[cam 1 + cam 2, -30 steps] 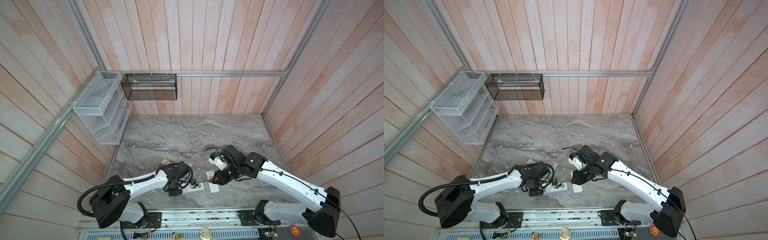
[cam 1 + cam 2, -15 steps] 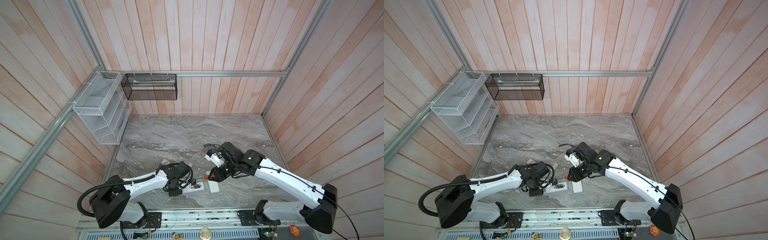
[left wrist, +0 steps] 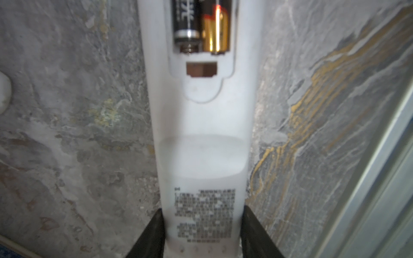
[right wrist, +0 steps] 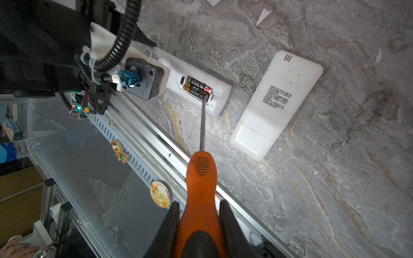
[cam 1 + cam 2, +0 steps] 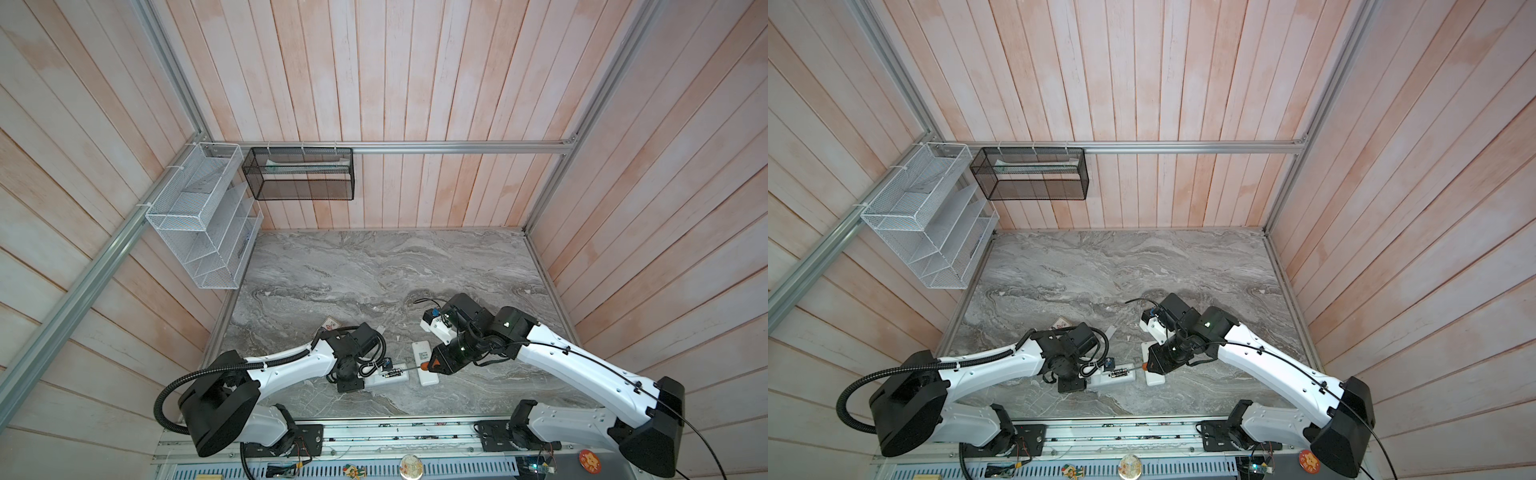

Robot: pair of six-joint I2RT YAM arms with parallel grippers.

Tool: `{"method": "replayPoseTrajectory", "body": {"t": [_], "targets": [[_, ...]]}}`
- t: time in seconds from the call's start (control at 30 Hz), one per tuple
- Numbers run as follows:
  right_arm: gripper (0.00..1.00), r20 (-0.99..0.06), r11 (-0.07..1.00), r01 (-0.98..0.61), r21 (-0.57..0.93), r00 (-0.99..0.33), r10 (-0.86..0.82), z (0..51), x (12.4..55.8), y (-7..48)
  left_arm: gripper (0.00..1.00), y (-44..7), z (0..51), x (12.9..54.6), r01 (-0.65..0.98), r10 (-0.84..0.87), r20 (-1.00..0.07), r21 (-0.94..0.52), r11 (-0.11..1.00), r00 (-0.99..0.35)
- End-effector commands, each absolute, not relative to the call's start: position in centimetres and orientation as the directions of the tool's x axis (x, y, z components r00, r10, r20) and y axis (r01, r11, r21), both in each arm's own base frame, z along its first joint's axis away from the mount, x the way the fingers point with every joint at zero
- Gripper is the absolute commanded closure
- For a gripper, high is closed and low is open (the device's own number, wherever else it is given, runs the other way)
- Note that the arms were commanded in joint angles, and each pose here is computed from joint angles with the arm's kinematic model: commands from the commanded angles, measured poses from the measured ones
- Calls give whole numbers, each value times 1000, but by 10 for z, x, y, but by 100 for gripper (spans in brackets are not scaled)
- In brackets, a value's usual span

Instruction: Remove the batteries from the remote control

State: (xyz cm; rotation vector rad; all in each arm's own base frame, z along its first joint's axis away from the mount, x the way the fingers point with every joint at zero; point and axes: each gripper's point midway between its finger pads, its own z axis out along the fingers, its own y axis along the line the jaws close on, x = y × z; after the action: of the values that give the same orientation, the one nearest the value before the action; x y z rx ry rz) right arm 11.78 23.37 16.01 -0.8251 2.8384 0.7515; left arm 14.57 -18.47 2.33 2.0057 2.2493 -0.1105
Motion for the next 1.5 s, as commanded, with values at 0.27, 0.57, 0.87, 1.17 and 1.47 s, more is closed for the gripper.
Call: {"method": "replayPoseTrajectory", "body": {"t": [0.27,0.57,0.87,1.17,1.47], "targets": [[100,-181,749,-503,432,-861,-475,144,112,228,63,-190,25,139,996,981,-173,2,87,-86],[100,-156,762,-479,437,-874,-460,138,115,232,63,-190,25,139,996,981,-171,1,90,-88],[100,-61,816,-281,505,-955,-291,137,113,241,63,-192,24,139,996,981,-171,-3,89,-88],[100,-98,744,-271,610,-958,-269,143,110,259,63,-192,26,138,996,979,-184,-4,88,-87],[100,-134,722,-305,621,-949,-285,156,117,268,65,-197,30,133,995,970,-223,-50,90,-99]]}}
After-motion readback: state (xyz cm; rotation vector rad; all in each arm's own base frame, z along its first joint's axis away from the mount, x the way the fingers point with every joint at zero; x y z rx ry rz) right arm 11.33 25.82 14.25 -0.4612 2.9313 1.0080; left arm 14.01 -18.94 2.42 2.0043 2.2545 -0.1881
